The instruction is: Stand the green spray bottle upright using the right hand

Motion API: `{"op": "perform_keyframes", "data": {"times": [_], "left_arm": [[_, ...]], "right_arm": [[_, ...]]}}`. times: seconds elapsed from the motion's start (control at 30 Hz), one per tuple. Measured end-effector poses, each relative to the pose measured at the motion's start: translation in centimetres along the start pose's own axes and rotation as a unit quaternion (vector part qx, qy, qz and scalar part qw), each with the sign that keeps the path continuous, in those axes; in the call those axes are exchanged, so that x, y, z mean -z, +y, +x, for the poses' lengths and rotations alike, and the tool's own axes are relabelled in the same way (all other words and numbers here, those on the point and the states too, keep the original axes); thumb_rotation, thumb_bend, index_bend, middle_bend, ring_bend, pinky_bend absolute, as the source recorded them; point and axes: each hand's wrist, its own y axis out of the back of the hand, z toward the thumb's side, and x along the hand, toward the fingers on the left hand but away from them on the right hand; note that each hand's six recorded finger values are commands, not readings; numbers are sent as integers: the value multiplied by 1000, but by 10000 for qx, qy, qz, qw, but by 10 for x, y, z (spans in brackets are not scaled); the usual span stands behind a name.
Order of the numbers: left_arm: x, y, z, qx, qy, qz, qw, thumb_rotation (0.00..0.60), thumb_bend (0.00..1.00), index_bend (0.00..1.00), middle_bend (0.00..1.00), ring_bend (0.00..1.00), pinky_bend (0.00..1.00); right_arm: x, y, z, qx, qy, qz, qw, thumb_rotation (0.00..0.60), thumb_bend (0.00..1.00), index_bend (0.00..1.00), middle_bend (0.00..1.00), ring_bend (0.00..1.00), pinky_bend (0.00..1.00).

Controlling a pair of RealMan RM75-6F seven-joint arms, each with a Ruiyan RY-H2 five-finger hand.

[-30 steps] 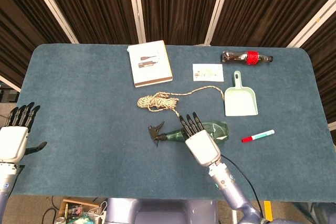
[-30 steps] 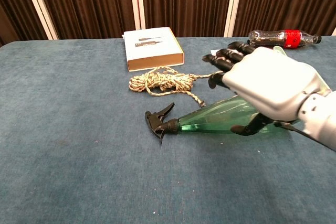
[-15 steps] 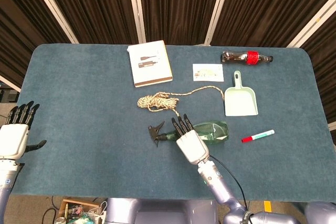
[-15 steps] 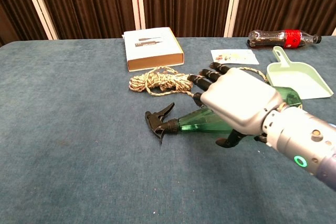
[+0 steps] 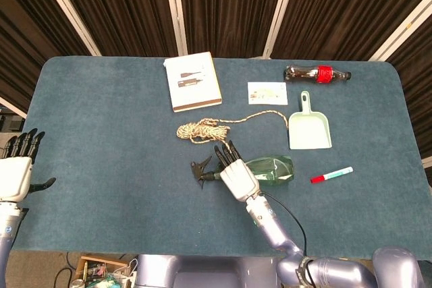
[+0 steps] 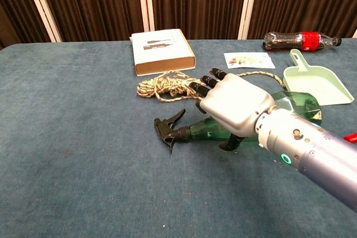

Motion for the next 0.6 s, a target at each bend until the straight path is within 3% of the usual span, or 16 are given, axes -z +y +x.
{"op": "perform_keyframes", "data": {"times": [0.1,0.3,0.6], "left_arm": [[2,0,1,14,49,-3,10000,600,5,0,0,0,0],[4,-2,2,51,93,-21,9999,600,11,0,0,0,0],[5,4,-3,-62,101,-60,9999,600,16,0,0,0,0]], "right_arm": [[3,-4,-6,-39,-9,69,10000,600,301,378,0,0,0],[6,-13,-9,-164,-69,135,9998,600,372,591,0,0,0],[4,-5,1,-62,-190,265,9995,600,506,840,13,0,0]]}}
